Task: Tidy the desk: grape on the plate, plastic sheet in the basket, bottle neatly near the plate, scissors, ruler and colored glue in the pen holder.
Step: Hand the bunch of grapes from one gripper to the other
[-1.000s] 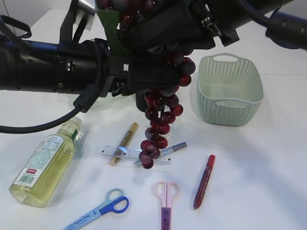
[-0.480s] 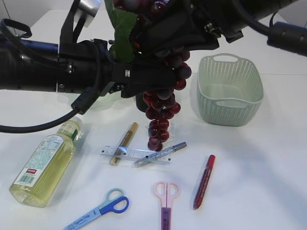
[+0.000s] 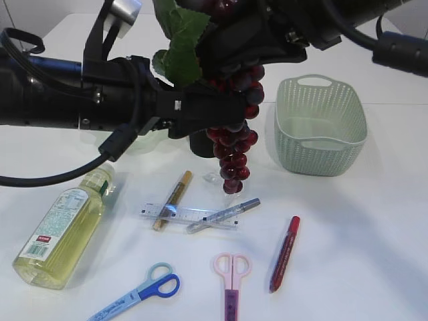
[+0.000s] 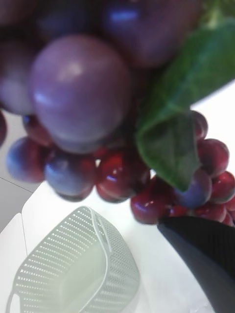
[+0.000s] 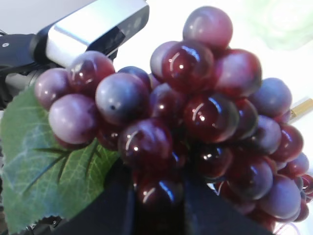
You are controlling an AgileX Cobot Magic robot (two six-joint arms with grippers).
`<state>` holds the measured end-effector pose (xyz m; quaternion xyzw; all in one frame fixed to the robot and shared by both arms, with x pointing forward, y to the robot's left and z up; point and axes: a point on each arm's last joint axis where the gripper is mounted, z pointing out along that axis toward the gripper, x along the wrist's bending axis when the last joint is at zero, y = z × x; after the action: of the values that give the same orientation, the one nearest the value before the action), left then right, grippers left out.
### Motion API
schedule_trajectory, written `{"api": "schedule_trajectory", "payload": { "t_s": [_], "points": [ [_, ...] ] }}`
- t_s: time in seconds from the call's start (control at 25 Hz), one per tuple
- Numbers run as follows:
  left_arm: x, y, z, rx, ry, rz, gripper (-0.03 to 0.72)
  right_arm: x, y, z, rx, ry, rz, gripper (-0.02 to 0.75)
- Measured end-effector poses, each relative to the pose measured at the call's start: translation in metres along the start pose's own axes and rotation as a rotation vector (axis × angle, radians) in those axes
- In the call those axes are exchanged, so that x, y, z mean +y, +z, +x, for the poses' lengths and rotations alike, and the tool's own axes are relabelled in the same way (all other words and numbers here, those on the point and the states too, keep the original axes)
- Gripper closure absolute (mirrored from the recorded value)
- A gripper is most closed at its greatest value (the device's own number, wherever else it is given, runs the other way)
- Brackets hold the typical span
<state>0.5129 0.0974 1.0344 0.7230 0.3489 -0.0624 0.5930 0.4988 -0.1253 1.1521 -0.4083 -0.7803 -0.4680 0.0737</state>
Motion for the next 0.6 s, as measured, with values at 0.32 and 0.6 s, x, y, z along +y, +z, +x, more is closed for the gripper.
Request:
{"api": "schedule_trajectory", "payload": {
  "t_s": [0.32,0.6],
  "points": [
    [0.000,0.000,0.006,0.062,0.023,0.000,0.071,0.001,0.000,-0.001,-0.007,-0.009,-0.006,0.593],
    [0.000,-0.001,0.011,0.120,0.047,0.004,0.060,0.007,-0.005,0.003,-0.009,-0.034,-0.030,0.593]
  ]
}}
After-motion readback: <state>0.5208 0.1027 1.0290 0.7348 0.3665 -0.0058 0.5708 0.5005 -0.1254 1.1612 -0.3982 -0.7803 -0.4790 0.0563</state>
